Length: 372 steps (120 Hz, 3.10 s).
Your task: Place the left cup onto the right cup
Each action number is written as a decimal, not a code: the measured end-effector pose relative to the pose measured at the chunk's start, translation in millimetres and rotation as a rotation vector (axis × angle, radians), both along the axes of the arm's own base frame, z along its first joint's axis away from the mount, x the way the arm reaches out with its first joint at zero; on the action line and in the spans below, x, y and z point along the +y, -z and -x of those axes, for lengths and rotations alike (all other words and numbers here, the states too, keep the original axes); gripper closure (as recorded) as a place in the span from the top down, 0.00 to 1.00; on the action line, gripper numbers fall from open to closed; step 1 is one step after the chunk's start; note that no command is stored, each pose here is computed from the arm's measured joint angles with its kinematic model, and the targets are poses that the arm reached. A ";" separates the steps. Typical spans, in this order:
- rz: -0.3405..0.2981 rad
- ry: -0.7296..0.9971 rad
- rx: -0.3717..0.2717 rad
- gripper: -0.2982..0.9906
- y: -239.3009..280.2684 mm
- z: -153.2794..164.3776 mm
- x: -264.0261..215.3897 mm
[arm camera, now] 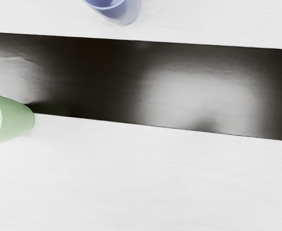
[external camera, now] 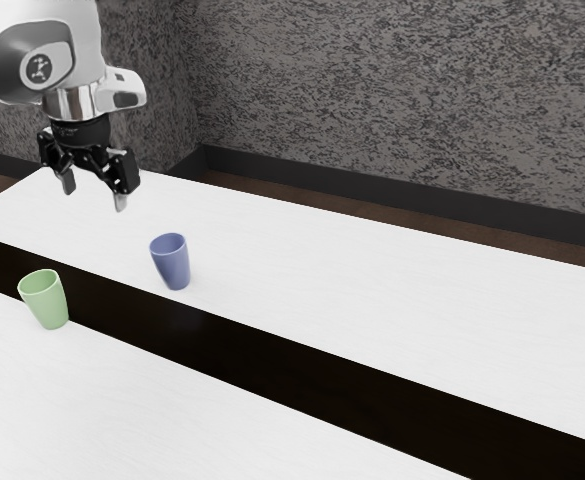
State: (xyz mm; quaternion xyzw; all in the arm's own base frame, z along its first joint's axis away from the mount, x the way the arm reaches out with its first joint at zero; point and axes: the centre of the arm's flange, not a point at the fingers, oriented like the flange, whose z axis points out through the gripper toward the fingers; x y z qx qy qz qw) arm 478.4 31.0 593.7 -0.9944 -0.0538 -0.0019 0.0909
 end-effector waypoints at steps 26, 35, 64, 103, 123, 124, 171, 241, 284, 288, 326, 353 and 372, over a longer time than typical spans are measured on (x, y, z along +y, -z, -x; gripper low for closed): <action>0.006 -0.026 0.030 0.77 15.5 7.5 9.5; 0.011 -0.037 0.041 0.77 24.4 9.2 17.4; 0.014 -0.036 0.056 0.77 46.0 12.1 37.6; -0.009 0.023 0.066 0.77 64.4 19.8 57.9; -0.018 0.047 0.061 0.77 72.1 36.8 68.9; -0.017 0.047 0.061 0.77 72.6 37.6 69.7; 0.001 0.044 0.046 0.77 96.5 48.5 114.4; 0.007 0.140 0.020 0.77 140.8 -0.3 162.8; 0.018 0.145 0.020 0.77 173.3 -1.3 199.8; 0.022 0.142 0.017 0.77 176.8 -1.3 204.1; 0.044 0.131 0.006 0.77 204.5 -0.4 239.5; 0.045 0.196 0.005 0.77 217.9 -14.4 227.0; 0.049 0.217 0.005 0.77 225.5 -18.1 225.2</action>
